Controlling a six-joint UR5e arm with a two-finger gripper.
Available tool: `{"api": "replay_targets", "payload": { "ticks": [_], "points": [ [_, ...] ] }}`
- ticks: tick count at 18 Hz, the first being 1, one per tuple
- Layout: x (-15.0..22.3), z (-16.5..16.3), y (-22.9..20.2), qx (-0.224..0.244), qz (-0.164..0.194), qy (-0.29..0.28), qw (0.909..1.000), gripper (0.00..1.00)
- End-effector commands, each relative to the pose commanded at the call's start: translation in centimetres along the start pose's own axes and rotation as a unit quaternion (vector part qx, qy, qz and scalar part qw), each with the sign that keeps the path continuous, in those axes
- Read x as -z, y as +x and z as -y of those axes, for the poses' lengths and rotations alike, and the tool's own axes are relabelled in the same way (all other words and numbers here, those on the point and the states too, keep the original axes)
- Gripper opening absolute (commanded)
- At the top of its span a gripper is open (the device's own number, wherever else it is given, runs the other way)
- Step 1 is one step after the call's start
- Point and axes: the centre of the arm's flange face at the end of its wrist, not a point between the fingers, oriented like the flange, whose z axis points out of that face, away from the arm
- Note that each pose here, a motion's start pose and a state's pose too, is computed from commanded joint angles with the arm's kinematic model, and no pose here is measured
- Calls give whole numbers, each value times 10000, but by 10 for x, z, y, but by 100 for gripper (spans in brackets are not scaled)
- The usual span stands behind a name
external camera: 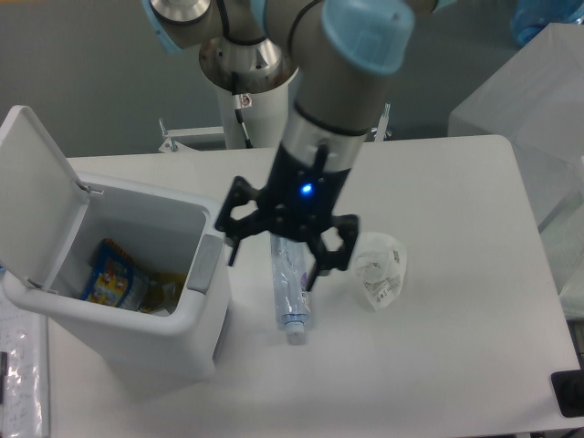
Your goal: Open the trash can
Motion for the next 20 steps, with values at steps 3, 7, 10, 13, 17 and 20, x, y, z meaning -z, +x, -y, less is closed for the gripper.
{"api": "replay_targets", "payload": {
  "ticks": [3,7,10,13,17,20],
  "points": [
    [-16,-8,-28,-175,559,-427,9974,100],
    [-41,-33,-71,-256,833,-889,9922,100],
    [-43,-64,-108,-577,884,-1183,9873,100],
    [-45,-97,-150,-998,815,-1423,9814,100],
    [-48,-106,-156,-1289,880,-1839,9705,100],
    [-58,-112,-158,-1407,838,-2117,9635,100]
  ]
}}
